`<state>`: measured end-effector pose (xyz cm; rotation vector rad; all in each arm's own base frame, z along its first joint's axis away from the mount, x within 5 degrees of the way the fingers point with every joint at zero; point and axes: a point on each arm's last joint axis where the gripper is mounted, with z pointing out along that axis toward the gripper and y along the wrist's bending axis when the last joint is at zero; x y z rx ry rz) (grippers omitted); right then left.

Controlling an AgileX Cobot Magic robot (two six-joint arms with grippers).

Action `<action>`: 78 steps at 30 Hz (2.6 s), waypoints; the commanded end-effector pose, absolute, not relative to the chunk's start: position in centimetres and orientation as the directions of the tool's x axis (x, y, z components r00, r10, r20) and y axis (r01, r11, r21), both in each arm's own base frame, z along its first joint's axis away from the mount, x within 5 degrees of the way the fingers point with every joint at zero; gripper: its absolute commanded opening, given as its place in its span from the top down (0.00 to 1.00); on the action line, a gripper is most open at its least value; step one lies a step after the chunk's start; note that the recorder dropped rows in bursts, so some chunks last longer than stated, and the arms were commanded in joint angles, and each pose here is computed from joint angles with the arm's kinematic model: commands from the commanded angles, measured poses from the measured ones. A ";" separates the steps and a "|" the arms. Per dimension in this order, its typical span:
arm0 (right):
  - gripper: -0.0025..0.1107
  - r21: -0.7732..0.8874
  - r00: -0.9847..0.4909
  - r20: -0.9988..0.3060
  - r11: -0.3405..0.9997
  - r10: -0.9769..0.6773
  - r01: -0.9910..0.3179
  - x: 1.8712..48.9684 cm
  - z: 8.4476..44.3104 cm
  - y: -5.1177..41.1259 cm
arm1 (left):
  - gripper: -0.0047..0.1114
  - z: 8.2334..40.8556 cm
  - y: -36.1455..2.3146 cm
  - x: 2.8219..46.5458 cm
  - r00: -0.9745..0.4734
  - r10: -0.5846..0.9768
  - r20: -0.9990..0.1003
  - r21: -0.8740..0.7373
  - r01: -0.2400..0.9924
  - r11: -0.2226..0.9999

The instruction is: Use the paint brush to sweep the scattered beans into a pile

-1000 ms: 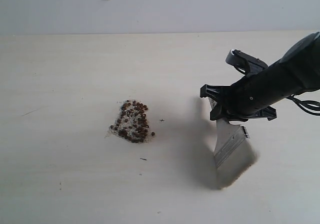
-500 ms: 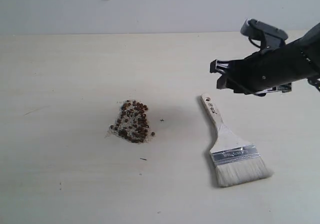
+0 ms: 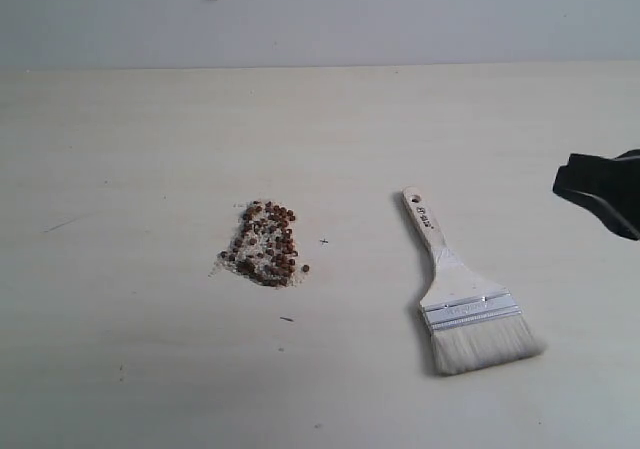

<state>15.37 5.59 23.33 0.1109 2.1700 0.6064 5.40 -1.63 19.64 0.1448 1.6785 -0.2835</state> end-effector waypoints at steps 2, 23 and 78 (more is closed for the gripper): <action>0.98 0.375 -0.527 -0.822 0.901 0.215 -0.217 14.2 24.8 5.1 | 0.95 19.6 -1.6 5.4 -0.125 -0.076 -0.989 -0.107 0.265 0.958; 0.98 -0.013 -0.094 -0.995 0.997 -0.020 -0.079 6.1 22.2 0.9 | 0.95 19.6 -1.6 5.4 -0.125 -0.076 -0.989 -0.107 0.265 0.958; 0.98 0.061 -0.217 -0.974 0.997 0.070 0.049 5.4 18.5 -0.1 | 0.95 19.6 -1.6 5.4 -0.125 -0.076 -0.989 -0.107 0.265 0.958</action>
